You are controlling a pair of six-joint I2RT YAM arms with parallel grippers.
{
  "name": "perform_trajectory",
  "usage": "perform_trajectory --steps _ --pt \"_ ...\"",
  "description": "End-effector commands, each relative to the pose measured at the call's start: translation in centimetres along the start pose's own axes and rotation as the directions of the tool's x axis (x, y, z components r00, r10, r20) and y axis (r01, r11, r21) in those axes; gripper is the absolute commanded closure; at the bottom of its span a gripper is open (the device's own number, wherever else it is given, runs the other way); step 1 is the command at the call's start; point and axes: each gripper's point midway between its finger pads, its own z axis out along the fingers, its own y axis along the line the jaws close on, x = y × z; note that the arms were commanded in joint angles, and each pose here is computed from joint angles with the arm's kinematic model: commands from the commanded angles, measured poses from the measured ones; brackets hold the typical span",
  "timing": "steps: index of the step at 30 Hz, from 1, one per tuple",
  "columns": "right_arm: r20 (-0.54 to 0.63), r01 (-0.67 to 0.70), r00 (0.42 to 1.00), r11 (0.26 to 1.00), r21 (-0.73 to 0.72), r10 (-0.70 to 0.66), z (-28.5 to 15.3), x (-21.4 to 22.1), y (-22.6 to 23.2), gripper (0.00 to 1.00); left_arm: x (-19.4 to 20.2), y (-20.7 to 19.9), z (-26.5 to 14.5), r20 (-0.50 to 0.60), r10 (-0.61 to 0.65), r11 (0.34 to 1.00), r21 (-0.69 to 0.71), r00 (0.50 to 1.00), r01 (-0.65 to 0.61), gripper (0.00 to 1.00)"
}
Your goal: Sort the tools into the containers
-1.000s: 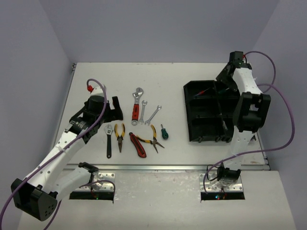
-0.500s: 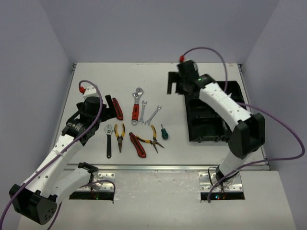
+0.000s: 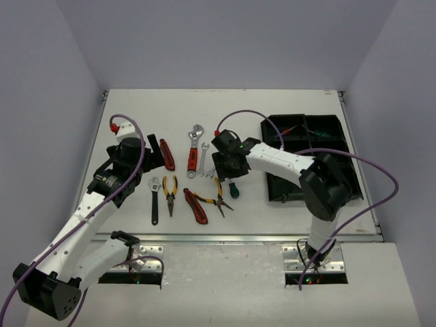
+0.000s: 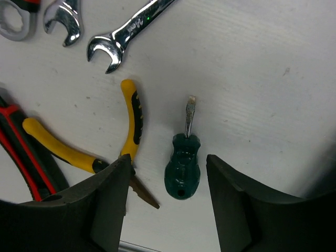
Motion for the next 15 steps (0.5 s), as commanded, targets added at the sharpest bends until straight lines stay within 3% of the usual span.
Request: perform_trajectory --steps 1,7,9,11,15 --pt "-0.064 0.008 0.998 1.0 -0.03 -0.01 1.8 2.0 1.0 0.4 -1.4 -0.5 -0.2 0.034 -0.026 0.999 0.021 0.999 0.025 0.0" --pt "-0.129 0.014 0.992 0.998 0.055 -0.007 4.1 4.2 -0.5 0.45 -1.3 -0.8 -0.3 0.031 -0.019 0.999 0.045 0.999 0.018 0.0" --pt "-0.137 0.017 0.991 0.996 0.084 -0.005 4.6 4.3 -1.0 0.76 -1.2 -1.0 -0.2 0.026 -0.016 0.998 0.054 1.0 0.014 0.0" --pt "-0.123 0.014 0.992 0.996 0.088 -0.003 4.3 3.9 -1.0 0.97 -1.0 -1.2 -0.2 0.018 -0.009 0.998 0.068 1.0 0.007 0.0" --pt "-0.001 -0.005 1.0 0.993 0.122 0.005 1.1 -0.3 -2.9 1.0 -0.9 -1.5 -0.1 0.013 -0.003 0.997 0.081 1.0 0.001 0.0"
